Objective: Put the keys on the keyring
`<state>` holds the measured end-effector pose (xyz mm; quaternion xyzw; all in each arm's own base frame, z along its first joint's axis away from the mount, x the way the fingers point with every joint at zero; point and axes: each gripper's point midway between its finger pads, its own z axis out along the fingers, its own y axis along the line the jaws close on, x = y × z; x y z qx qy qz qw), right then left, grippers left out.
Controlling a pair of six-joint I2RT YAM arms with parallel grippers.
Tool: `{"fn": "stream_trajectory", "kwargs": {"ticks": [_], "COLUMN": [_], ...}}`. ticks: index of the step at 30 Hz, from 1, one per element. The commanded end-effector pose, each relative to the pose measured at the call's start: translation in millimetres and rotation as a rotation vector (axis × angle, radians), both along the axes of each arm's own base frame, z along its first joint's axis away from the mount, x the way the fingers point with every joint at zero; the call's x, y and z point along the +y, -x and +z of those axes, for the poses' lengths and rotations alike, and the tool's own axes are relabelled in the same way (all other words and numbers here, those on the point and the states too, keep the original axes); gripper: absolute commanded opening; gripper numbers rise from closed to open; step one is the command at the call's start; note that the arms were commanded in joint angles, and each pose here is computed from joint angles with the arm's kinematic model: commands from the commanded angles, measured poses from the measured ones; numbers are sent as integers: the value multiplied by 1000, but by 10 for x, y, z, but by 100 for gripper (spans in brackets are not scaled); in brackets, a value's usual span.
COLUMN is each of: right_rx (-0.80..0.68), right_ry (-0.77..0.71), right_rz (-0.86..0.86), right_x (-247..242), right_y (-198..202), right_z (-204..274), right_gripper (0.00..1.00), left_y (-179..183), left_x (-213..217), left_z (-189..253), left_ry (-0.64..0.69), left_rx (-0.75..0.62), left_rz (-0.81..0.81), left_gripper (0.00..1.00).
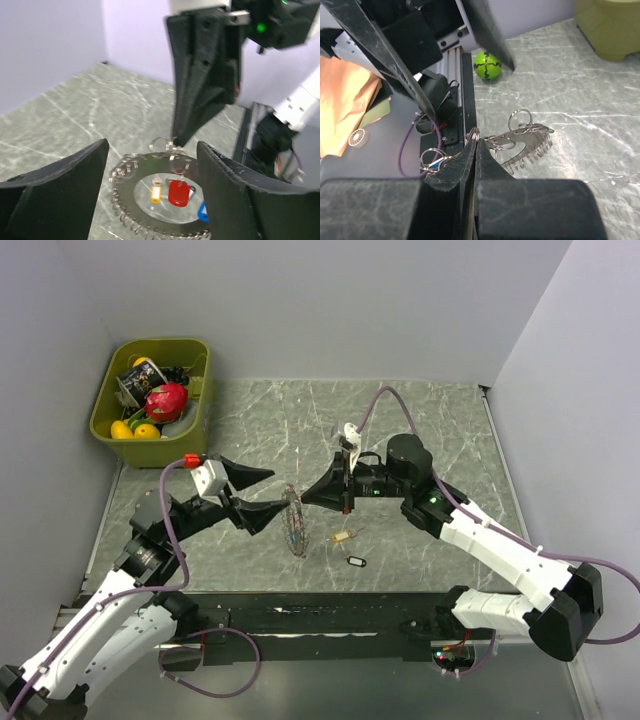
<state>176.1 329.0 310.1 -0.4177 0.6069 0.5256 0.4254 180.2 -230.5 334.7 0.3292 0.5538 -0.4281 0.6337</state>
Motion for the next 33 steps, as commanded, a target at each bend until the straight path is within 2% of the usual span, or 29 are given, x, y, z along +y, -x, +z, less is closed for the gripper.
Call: {"fn": "stream_trajectory", "kwargs": {"ticks": [1, 4, 9, 13, 17, 23, 33], "right_rx": [-74, -88, -90, -96, -96, -82, -66], "right_ry": [-72, -82, -96, -105, -106, -98, -93], "right_rz": [-19, -19, -47, -42, -48, -79, -136], "right_x": [-61, -89, -124, -133, -142, -142, -137], "right_y": [43, 53, 27, 43, 41, -14, -133], "right_z": [278, 298, 341, 365, 374, 336, 304], "right_gripper": [0, 0, 0, 0, 0, 0, 0], "left_y": [-114, -45, 59, -4, -45, 79, 307], "left_x": [122, 64, -84, -135, -197, -257, -217], "left_z": [150, 128, 67, -8, -79, -56, -18], "left_ry": [72, 60, 24, -6, -33, -39, -20], "left_rx": [1, 3, 27, 60, 70, 56, 12], "left_rz": [110, 56, -64, -71, -93, -182, -248], "left_gripper": [78, 74, 48, 34, 12, 2, 1]}}
